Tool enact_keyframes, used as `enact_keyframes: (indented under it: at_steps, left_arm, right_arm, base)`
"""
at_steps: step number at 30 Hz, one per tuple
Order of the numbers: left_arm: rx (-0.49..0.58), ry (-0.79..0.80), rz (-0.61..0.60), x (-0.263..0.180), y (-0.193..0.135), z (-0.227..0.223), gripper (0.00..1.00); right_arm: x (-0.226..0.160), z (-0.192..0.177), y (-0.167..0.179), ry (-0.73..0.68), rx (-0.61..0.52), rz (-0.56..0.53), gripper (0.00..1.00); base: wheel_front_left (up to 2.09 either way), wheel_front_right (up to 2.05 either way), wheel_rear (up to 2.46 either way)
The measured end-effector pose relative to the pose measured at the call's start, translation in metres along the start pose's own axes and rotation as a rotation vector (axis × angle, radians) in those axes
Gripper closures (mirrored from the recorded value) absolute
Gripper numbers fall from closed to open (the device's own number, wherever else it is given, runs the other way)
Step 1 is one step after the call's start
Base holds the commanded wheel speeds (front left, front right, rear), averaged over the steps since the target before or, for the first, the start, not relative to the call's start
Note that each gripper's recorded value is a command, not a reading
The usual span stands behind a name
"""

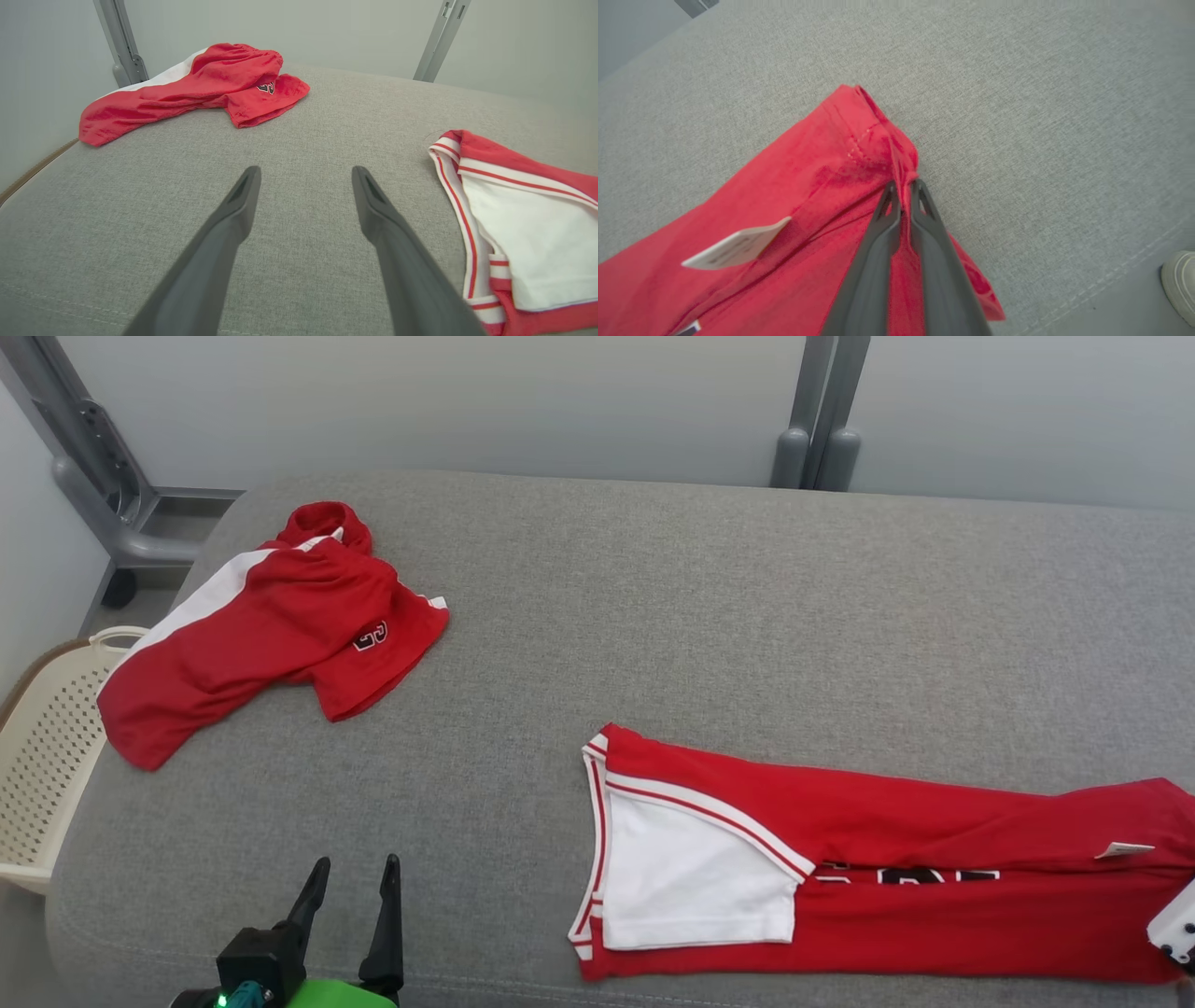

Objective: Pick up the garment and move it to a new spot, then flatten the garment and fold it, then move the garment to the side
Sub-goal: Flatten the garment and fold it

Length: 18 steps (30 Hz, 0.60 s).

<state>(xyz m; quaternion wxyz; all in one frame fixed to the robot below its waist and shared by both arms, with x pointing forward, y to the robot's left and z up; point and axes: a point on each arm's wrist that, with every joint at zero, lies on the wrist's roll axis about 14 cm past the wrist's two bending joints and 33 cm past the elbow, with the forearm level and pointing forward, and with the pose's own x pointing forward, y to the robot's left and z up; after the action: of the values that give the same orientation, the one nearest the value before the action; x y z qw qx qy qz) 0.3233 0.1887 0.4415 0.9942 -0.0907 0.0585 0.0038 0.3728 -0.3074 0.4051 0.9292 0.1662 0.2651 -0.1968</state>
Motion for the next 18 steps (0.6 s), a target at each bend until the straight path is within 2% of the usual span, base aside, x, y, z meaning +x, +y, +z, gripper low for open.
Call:
enact_keyframes:
  at_steps: [8,18]
  left_arm:
    - [0.001,0.0,-0.009,0.002,-0.003,0.0,0.0]
    - [0.001,-0.018,-0.021,0.001,-0.006,0.005,0.0]
  right_arm:
    - [-0.007,0.022,-0.006,-0.048,-0.029,-0.018,1.0]
    - [-0.022,-0.003,0.075,0.037,-0.153,0.242,1.0]
  base:
    - [0.0,0.0,0.0]
    - [0.0,0.0,0.0]
